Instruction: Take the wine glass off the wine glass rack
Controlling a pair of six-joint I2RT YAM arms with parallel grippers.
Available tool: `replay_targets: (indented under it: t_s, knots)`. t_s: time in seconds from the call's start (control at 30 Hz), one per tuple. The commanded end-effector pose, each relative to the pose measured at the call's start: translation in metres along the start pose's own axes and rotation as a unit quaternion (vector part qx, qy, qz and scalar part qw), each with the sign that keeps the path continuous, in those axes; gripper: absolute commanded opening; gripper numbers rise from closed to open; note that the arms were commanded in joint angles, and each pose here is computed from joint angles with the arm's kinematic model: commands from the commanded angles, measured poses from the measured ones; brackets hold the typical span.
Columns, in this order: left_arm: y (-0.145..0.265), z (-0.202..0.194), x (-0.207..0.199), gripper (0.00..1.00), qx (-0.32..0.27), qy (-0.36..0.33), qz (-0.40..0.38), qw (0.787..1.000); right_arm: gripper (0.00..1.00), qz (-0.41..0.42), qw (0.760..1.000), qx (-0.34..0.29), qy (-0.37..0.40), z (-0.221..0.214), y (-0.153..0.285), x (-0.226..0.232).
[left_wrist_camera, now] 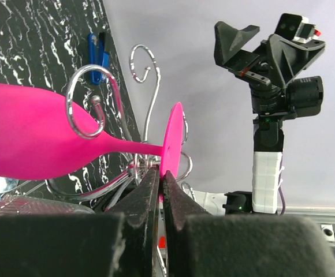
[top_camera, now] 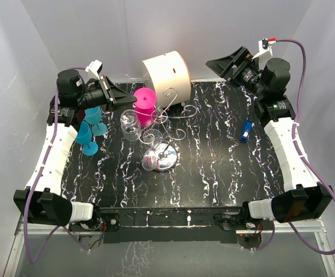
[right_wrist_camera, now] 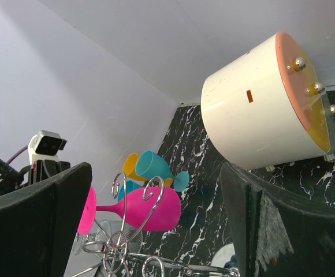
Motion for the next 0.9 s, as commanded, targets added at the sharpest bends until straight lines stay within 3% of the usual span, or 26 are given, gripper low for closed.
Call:
replay_targets:
  t_s: [0.0,0.33,0.6,0.7,0.87]
  knots:
    - [0.009,-0.008,0.0,0.0,0.001,0.002,0.008,1.0,0.93,0.02,0.999,-0.035,0.023,0.018,0.007,0.018]
    - [0.029,0.018,0.015,0.0,-0.073,-0.018,0.087,0.993,0.93,0.019,0.999,-0.034,0.029,0.018,0.007,0.017]
    - [0.038,0.057,0.005,0.0,-0.131,-0.039,0.08,0.987,0.93,0.015,0.999,-0.032,0.031,0.016,0.007,0.015]
    - [0.037,0.075,-0.014,0.0,-0.152,-0.062,0.051,0.985,0.93,0.02,0.999,-0.03,0.028,0.015,0.005,0.015]
    - [0.03,0.094,-0.065,0.0,-0.152,-0.085,-0.065,0.983,0.93,0.029,0.999,-0.026,0.029,0.016,0.003,0.017]
Point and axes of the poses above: each gripper's point midway between its finger pads, its own y axis back along the fingers, its own x axis along the line the jaws close on, z = x × y, the point moved 2 cm from there along y, back along the fingers, and after that the axes turned 9 degrees about y, right-handed, at the moved point
